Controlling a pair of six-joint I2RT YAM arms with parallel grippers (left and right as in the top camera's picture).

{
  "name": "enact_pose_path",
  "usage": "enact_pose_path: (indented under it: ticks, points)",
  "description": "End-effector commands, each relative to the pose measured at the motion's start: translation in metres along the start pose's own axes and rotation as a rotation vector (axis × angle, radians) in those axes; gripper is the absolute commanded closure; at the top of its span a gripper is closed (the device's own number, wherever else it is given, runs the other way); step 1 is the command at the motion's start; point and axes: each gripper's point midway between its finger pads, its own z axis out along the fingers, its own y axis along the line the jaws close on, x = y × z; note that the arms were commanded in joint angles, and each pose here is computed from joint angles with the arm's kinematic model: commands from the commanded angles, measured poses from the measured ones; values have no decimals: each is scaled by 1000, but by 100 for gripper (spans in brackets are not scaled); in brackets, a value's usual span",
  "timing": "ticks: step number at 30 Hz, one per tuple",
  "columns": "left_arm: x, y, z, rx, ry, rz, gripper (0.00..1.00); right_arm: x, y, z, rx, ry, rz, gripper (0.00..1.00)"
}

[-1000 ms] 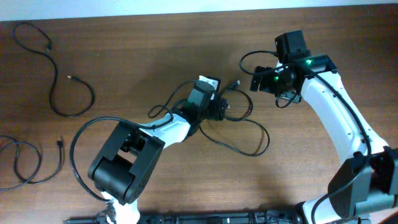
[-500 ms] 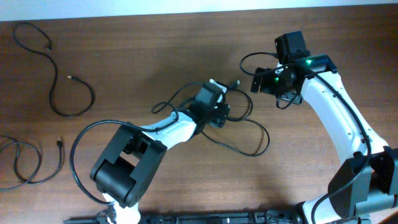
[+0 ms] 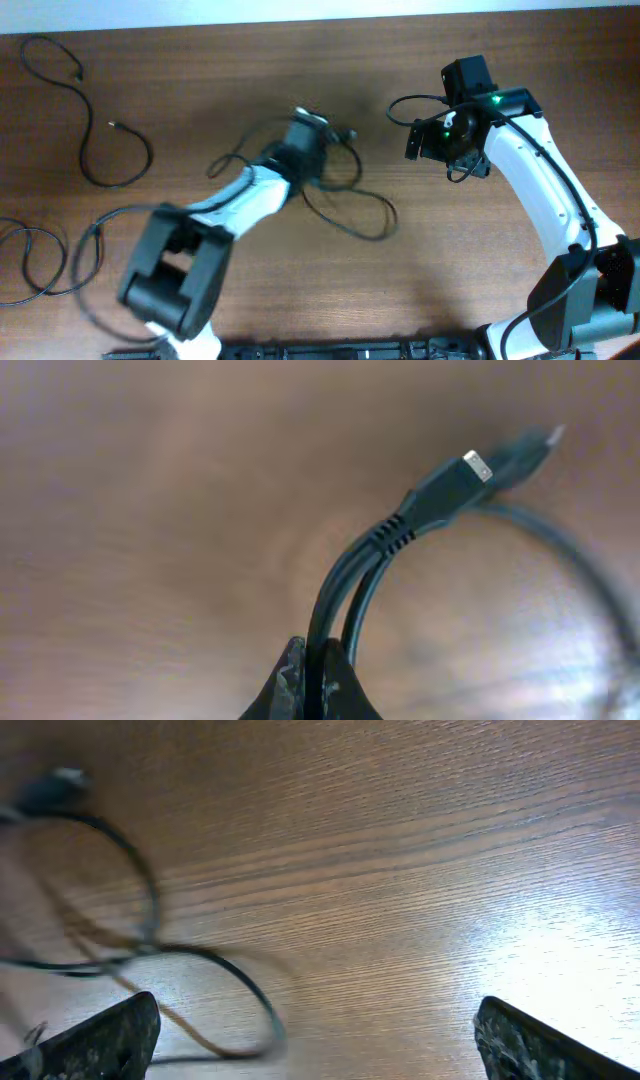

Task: Untangle cables
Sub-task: 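Place the cable with the left gripper at the upper left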

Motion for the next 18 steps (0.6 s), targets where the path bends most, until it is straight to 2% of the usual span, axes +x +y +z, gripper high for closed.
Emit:
enact_pose_path:
  ticks: [1, 3, 5, 9, 12, 18]
  points:
    - [-62, 80, -41, -100, -203, -157, 100, -6, -4, -5, 12, -25, -3, 1]
    - [-75, 124, -45, -159, -273, -233, 100, -6, -4, -5, 11, -24, -3, 1]
    - [-96, 198, -58, -263, -418, -345, 100, -6, -4, -5, 11, -25, -3, 1]
    - [-106, 292, -67, -407, -619, -456, 100, -6, -4, -5, 11, -25, -3, 1]
    - [-96, 324, -45, -457, -676, -484, 100, -6, -4, -5, 11, -25, -3, 1]
    - [-65, 327, 48, -392, -538, -483, 100, -6, -4, -5, 11, -25, -3, 1]
